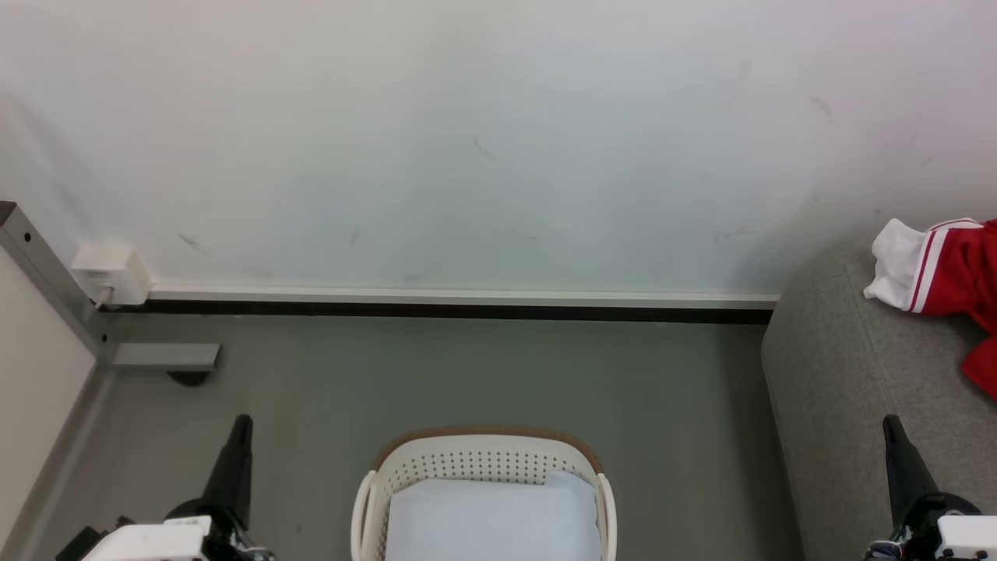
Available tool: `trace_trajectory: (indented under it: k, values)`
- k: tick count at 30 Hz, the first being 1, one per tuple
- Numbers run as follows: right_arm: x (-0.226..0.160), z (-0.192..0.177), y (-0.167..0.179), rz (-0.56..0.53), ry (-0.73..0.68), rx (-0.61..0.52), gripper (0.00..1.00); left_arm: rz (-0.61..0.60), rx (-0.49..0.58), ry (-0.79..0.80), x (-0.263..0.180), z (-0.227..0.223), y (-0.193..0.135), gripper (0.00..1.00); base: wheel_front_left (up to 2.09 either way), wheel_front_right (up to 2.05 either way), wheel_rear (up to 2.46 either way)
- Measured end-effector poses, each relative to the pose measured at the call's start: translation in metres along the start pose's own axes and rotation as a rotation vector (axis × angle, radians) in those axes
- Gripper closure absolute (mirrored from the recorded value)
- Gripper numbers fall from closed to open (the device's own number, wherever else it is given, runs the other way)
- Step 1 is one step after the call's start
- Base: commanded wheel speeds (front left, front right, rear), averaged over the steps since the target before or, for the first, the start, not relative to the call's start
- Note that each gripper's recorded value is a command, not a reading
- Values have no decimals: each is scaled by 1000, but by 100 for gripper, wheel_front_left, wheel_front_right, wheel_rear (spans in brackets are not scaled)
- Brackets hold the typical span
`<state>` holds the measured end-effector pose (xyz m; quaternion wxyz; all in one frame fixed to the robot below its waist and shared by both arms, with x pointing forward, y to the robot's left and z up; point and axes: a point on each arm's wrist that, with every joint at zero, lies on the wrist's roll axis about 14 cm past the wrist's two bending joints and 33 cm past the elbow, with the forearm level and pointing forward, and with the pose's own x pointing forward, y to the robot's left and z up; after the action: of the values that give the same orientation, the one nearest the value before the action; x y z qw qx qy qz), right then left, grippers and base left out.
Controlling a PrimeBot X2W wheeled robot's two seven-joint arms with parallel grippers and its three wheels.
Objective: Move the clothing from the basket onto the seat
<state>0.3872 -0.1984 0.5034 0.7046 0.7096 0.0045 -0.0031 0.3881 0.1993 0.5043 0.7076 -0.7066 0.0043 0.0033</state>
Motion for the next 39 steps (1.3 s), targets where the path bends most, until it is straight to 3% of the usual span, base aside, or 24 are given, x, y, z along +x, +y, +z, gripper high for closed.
trace_trajectory:
  k: [39]
  values:
    - [0,0,0,1,0,0,100,0,0,0,0,0,0,100,0,0,0]
